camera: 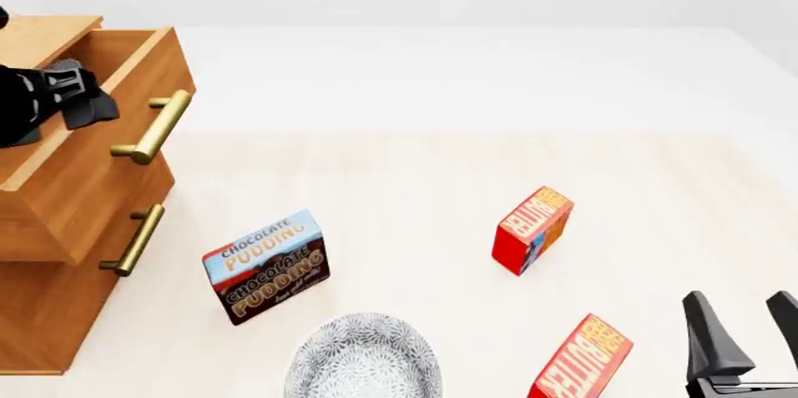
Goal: Put the butter at the front in the top drawer of the cabinet and close it.
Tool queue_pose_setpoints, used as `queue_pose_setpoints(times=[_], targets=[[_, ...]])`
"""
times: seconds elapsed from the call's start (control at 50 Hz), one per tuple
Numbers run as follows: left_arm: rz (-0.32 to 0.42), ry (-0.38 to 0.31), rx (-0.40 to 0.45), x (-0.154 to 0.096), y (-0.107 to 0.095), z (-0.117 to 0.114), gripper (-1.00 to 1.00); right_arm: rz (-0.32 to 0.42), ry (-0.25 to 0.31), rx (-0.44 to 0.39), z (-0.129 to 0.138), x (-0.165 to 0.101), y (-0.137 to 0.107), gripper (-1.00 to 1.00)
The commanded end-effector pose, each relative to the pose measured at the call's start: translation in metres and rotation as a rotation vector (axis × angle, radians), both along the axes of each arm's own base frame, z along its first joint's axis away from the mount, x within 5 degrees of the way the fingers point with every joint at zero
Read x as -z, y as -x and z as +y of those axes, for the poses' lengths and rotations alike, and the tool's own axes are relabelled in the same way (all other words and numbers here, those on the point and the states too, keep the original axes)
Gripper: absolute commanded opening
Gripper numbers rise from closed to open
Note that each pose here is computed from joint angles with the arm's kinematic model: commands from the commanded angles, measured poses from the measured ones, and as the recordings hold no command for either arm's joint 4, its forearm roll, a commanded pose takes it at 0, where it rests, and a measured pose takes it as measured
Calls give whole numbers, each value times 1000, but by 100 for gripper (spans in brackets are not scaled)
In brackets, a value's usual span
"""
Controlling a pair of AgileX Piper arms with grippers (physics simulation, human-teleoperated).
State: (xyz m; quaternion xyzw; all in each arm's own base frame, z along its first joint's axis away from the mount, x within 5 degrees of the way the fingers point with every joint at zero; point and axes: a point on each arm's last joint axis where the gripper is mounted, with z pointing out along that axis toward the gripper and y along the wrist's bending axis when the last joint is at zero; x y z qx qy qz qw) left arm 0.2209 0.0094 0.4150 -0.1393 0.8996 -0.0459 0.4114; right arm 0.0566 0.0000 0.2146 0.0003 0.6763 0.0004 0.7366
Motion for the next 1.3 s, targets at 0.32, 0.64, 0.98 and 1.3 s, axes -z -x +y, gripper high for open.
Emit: queue_pose_setpoints(times=[0.32,0.64,0.98,1.3], targets=[[52,26,51,24,-16,-17,100,0,0,0,0,0,0,100],[66,39,81,32,-24,-28,100,0,0,0,0,0,0,100],[73,69,167,35,-26,-58,100,0,0,0,0,0,0,100],[80,76,224,37,-24,-75,100,-1,0,0,0,0,0,100]])
